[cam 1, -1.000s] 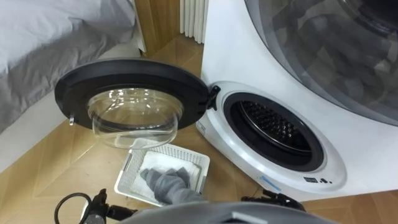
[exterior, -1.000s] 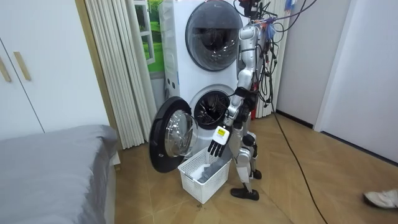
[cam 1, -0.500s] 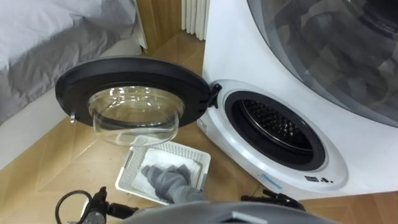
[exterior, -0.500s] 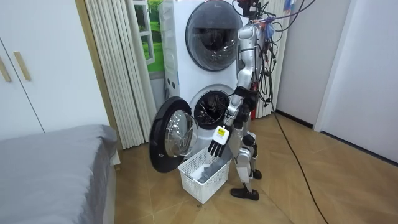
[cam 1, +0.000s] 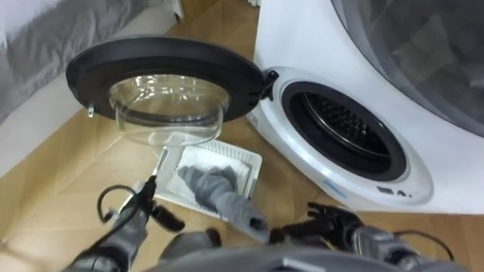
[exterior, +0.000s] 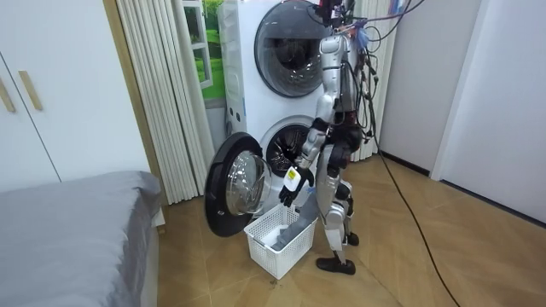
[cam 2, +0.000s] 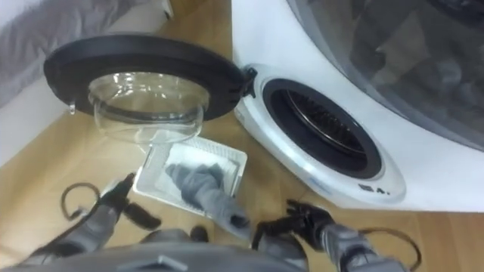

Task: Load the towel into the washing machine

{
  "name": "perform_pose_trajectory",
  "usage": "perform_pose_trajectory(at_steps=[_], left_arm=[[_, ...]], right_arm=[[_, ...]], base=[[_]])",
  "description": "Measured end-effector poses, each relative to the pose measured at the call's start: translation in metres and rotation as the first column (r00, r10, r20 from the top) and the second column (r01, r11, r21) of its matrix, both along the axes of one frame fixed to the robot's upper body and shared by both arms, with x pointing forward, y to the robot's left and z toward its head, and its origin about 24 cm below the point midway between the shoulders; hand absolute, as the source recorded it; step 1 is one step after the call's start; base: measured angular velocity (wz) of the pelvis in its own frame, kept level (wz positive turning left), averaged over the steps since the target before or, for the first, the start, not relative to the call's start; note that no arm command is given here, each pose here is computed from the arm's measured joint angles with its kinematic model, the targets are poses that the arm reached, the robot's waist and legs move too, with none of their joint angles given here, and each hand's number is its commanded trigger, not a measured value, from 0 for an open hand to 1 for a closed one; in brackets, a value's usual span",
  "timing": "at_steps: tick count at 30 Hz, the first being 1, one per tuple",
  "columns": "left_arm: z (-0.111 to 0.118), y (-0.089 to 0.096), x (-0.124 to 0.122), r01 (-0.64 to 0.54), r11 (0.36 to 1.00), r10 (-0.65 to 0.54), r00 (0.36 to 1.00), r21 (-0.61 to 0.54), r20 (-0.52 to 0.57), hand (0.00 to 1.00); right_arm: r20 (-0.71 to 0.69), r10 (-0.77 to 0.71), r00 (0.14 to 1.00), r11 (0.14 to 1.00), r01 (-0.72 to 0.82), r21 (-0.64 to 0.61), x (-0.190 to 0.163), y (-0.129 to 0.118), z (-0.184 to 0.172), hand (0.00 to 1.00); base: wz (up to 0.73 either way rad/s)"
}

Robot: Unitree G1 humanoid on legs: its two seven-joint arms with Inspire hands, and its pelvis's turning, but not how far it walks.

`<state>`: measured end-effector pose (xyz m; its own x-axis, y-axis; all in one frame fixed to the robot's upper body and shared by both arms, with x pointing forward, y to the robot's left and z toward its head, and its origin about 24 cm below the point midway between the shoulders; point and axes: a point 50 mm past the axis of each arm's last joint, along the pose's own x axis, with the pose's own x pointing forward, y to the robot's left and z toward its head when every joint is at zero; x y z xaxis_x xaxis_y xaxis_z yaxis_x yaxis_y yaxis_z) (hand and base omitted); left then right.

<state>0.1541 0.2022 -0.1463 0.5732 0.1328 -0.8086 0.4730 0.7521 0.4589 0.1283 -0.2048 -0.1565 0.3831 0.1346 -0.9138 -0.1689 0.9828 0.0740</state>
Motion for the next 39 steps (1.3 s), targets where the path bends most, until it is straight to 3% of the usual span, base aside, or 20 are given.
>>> perform_pose_trajectory(at_steps=[11, 20, 31, 39], left_arm=[[0.037, -0.028, 0.08, 0.273, 0.959, -0.283, 0.941, 0.08, 0.185, 0.0], [0.081, -0.045, 0.136, 0.401, 0.876, -0.476, 0.809, 0.267, 0.347, 0.0], [0.107, -0.07, 0.162, 0.485, 0.758, -0.646, 0.652, 0.436, 0.396, 0.0], [0.112, -0.075, 0.164, 0.507, 0.706, -0.701, 0.597, 0.494, 0.39, 0.0]], right_arm=[[0.23, 0.086, 0.969, 0.996, -0.086, -0.01, 0.08, 0.015, 0.033, 0.0], [0.4, 0.216, 0.891, 0.976, -0.213, -0.053, 0.125, 0.04, 0.062, 0.0], [0.528, 0.218, 0.821, 0.97, -0.243, -0.023, 0.159, 0.06, 0.092, 0.0], [0.61, 0.174, 0.773, 0.968, -0.249, 0.04, 0.175, 0.075, 0.11, 0.0]], base=[[-0.06], [-0.02], [-0.02], [0.02]])
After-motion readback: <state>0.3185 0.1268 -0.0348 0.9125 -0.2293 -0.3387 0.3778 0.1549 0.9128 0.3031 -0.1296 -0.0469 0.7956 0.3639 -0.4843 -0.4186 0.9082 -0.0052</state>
